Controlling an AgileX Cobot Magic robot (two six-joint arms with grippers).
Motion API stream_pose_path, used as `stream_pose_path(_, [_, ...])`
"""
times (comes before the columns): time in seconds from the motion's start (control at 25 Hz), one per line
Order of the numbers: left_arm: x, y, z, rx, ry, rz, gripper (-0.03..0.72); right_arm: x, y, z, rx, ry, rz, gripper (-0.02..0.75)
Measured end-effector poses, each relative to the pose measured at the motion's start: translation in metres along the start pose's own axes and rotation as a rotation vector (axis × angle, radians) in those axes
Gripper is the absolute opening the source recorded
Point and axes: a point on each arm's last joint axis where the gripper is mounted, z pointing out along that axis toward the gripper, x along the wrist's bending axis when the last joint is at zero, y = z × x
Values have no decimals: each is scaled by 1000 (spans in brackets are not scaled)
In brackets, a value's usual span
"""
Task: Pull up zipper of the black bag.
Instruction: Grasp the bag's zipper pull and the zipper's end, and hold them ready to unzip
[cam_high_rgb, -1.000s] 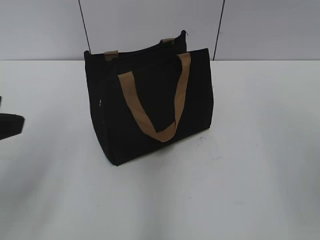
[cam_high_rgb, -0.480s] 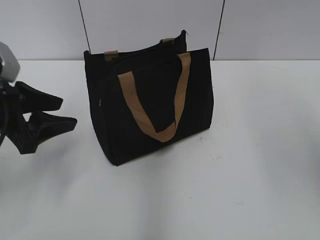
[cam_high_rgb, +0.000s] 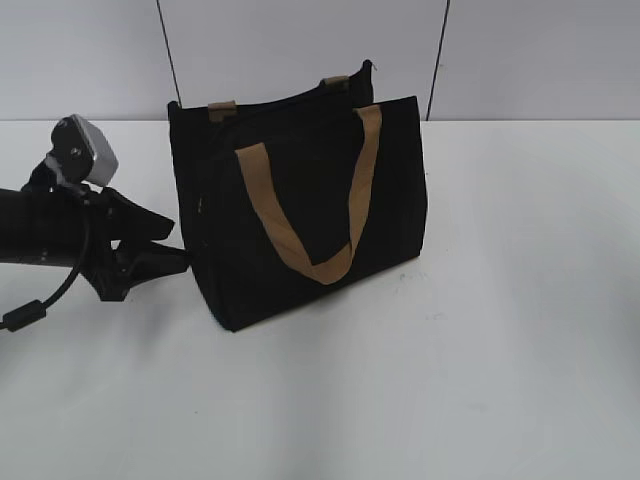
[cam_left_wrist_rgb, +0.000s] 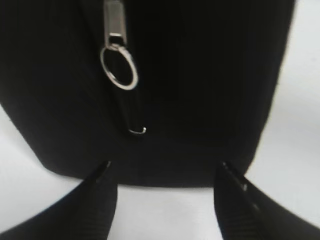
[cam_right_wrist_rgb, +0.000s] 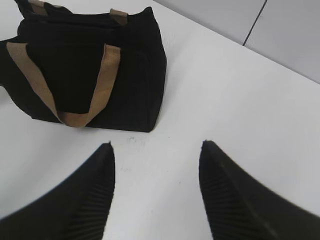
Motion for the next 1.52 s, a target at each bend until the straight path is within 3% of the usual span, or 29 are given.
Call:
stream_pose_path(0.2, [17,6,15,-17,6,-24,452,0,0,0,-1,1,1,424])
stream_pose_path(0.48, [13,17,39,22,-12,11,449,0,0,0,1,4,2,424])
stream_pose_path(0.72, [27,26,43,40,46,-56,435,1,-1,0,7,10,1,424])
stream_pose_path(0.84, [29,25,44,53,62,-74,358,1,-1,0,10,12,1,424])
stream_pose_path(1.04, [30,25,44,57,66,-77,99,1,-1,0,6,16,3,424])
stream_pose_path(1.12, [30,25,43,55,68,-78,31,2,1,-1,-3,20,1,424])
stream_pose_path(1.32, [34,47,21,26,148,-46,26,3,19,-14,-71,10,-19,424])
stream_pose_path(1.52, [30,65,-8,19,221,13,26,11,31,-14,-122,68,-20,407])
